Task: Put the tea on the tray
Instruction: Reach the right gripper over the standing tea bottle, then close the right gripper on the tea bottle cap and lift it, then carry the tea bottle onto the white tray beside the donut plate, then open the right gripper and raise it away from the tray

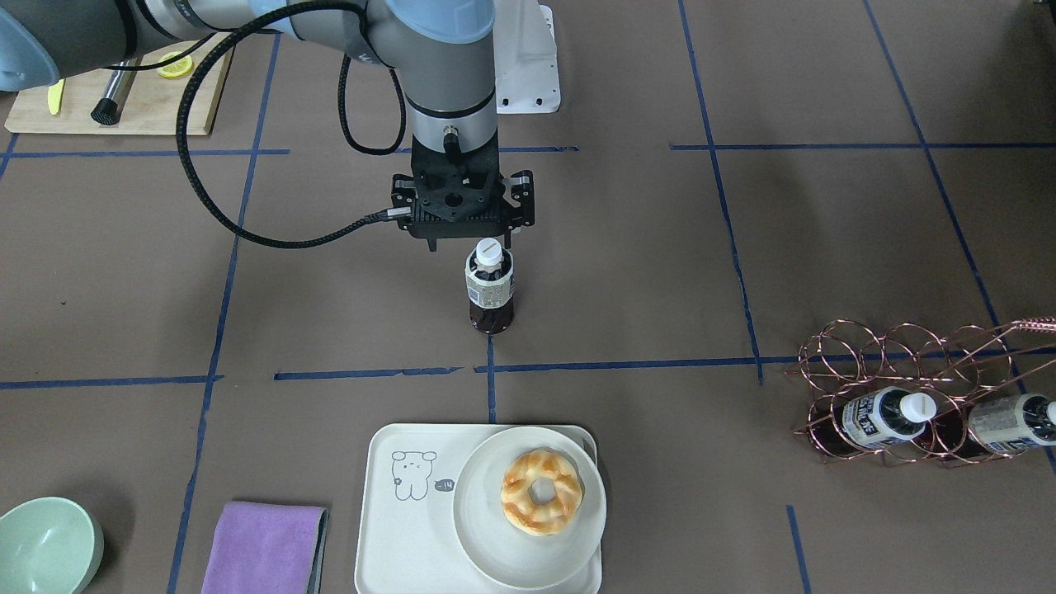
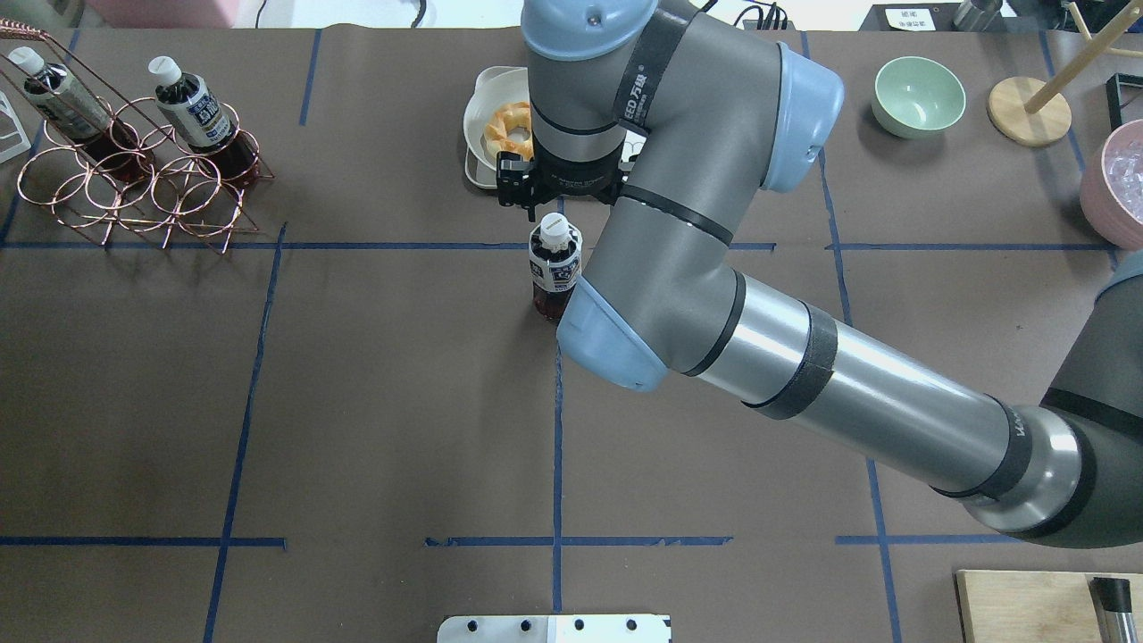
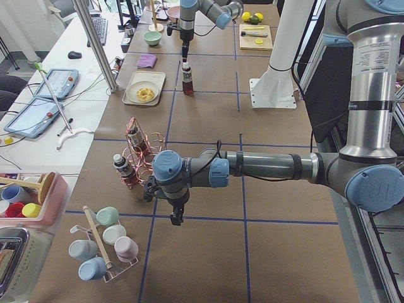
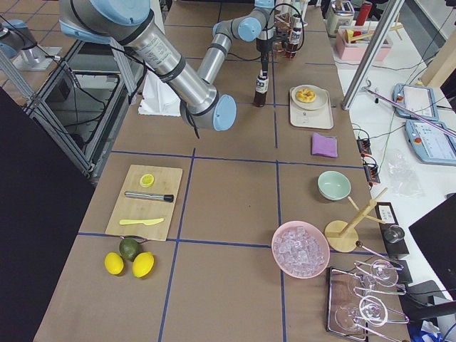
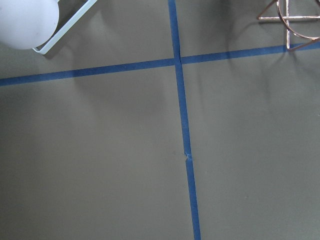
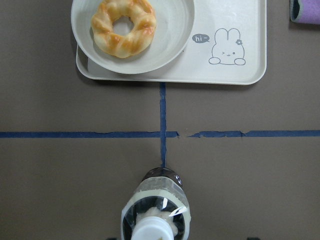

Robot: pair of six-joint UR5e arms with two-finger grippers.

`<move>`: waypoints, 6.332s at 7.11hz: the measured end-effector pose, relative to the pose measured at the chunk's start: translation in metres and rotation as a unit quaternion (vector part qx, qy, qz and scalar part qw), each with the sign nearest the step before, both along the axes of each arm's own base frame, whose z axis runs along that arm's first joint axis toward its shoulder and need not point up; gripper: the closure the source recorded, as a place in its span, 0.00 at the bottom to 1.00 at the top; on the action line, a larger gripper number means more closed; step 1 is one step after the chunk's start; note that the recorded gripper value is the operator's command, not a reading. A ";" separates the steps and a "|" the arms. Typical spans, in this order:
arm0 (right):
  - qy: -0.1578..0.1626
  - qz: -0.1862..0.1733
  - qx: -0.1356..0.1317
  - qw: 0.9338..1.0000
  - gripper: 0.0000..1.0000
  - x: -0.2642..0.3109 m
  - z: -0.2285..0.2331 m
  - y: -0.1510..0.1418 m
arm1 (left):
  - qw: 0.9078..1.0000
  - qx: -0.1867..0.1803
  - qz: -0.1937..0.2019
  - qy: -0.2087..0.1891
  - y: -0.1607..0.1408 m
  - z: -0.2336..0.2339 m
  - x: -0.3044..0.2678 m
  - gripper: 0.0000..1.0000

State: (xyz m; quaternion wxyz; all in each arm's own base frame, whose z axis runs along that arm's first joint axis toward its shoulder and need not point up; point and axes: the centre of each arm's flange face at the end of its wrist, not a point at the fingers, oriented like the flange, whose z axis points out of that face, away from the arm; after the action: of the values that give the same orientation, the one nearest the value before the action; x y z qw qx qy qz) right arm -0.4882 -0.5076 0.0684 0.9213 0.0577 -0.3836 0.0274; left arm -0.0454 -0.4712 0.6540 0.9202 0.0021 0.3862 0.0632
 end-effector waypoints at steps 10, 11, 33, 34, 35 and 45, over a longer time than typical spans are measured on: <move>0.026 -0.005 0.007 1.000 0.59 -0.036 -0.007 0.001 | 1.000 -0.001 0.000 0.000 0.000 0.001 0.000 0.00; 0.026 -0.006 0.007 1.000 0.68 -0.037 -0.007 0.000 | 1.000 -0.001 0.000 0.000 0.000 0.001 0.000 0.00; 0.036 0.010 -0.005 0.999 0.01 0.046 0.070 -0.232 | 1.000 0.005 -0.002 0.001 -0.005 -0.006 0.000 0.00; 0.036 0.009 -0.004 0.999 0.01 0.045 0.069 -0.231 | 1.000 0.005 -0.002 0.001 -0.005 -0.006 0.000 0.00; 0.033 0.010 -0.003 0.999 0.01 0.047 0.064 -0.231 | 1.000 0.005 -0.002 0.001 -0.005 -0.006 0.000 0.00; 0.053 -0.204 0.044 0.977 0.00 0.403 0.352 -0.162 | 1.000 0.008 0.000 0.000 -0.004 -0.008 0.000 0.00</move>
State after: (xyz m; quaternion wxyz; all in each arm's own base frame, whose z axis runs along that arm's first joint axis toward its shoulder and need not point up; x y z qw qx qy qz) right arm -0.0848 -0.6698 0.4206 0.9229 0.0197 -0.3391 -0.1812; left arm -0.0452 -0.4755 0.6464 0.9200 0.0097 0.3861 0.0659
